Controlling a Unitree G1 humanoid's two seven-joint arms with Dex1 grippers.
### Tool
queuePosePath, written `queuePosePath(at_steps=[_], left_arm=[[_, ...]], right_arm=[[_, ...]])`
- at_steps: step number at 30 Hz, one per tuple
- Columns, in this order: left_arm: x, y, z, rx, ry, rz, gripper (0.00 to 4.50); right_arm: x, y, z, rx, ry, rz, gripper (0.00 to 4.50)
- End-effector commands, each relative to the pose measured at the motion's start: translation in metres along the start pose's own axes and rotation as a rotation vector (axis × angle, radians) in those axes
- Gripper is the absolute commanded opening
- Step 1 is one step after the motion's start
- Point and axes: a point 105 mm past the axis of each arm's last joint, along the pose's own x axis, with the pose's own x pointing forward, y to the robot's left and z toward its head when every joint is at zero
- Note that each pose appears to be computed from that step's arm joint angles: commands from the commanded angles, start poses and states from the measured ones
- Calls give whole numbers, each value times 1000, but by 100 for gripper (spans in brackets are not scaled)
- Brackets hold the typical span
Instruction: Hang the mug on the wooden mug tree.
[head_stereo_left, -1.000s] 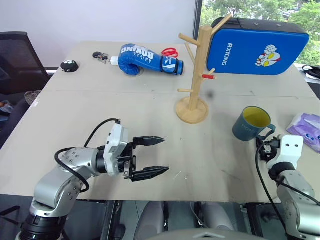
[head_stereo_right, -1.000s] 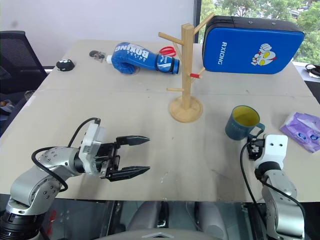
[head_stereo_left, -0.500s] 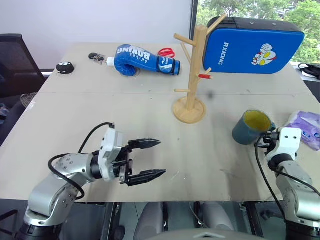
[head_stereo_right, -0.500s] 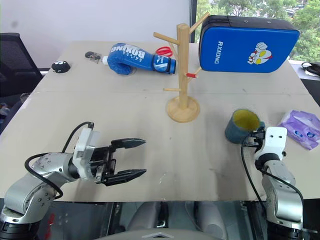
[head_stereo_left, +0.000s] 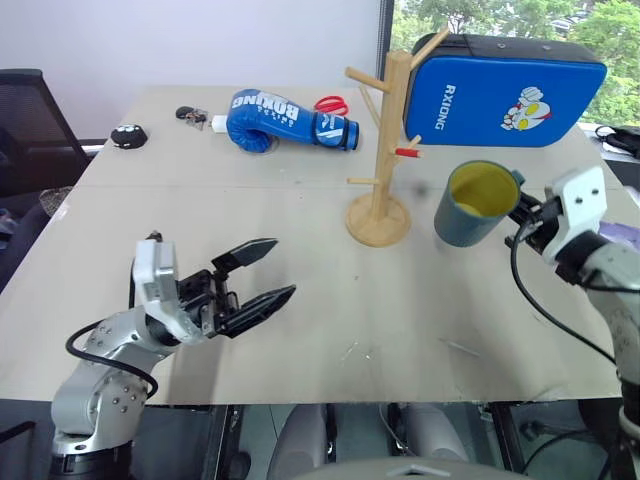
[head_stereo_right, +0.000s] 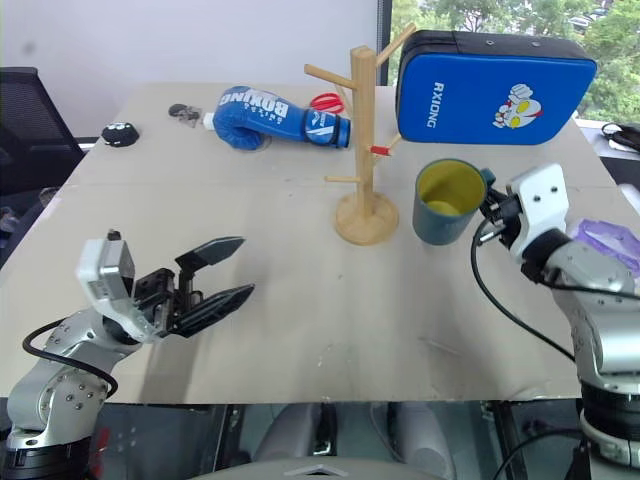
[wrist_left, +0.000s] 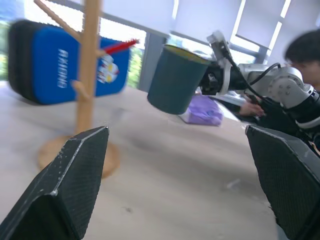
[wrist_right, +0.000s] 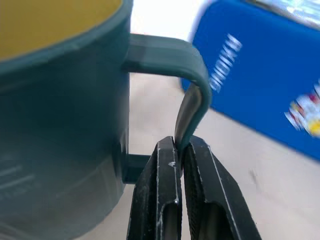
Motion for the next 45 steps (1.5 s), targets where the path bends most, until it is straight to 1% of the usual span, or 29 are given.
queuePosePath(at_steps=[1, 6, 8, 10, 14, 16, 18, 21, 22, 23, 24, 25, 28, 30, 33, 35, 36, 37, 39, 41, 42, 45], left_arm=[[-8, 0, 11, 31, -43, 5, 450], [-16, -1, 11, 36, -50, 44, 450], [-17, -2, 12, 39, -53, 60, 450], [-18, -3, 11, 40, -54, 67, 450], [-18, -4, 12, 36, -57, 78, 450], [-18, -4, 13, 32, -60, 82, 450], [-17, -4, 13, 31, -62, 85, 450], [-16, -5, 14, 29, -64, 83, 450], [-14, -6, 15, 27, -63, 78, 450], [-13, -7, 15, 25, -61, 74, 450], [-11, -8, 16, 18, -58, 72, 450], [-8, -8, 16, 10, -51, 69, 450], [0, -10, 9, -20, -10, 70, 450], [5, -12, 4, -31, 18, 68, 450], [8, -10, -8, -28, 102, 100, 450], [4, -6, -17, -24, 161, 122, 450], [3, -5, -20, -24, 181, 128, 450], [1, -4, -23, -19, 201, 133, 450], [-2, -2, -28, -13, 238, 145, 450], [-6, -1, -33, -14, 282, 153, 450], [-8, -1, -35, -15, 298, 152, 450], [-13, -1, -40, -24, 344, 142, 450]], right_arm=[[6, 10, 27, -60, -39, 97, 5], [16, 28, 52, -122, -38, 253, 5], [20, 30, 59, -140, -32, 280, 5], [24, 32, 62, -155, -24, 291, 5], [43, 29, 65, -204, 4, 254, 5], [52, 30, 67, -200, 9, 249, 5], [65, 33, 63, -175, 39, 256, 5], [76, 31, 48, -194, 88, 239, 85], [76, 28, 46, -202, 93, 225, 122], [74, 27, 47, -210, 85, 219, 186], [68, 27, 50, -190, 65, 231, 218], [62, 27, 53, -171, 49, 242, 265], [39, 29, 59, -155, -24, 293, 265], [23, 31, 58, -136, -43, 319, 265], [-6, 30, 45, -117, -37, 320, 265], [-30, 28, 27, -49, -9, 306, 265], [-38, 30, 17, -24, 18, 304, 327], [-49, 36, 4, 0, 53, 311, 356], [-66, 43, -19, 47, 112, 286, 441], [-82, 44, -38, 78, 155, 217, 446], [-87, 43, -45, 82, 164, 171, 446], [-99, 48, -59, 127, 185, 114, 446]])
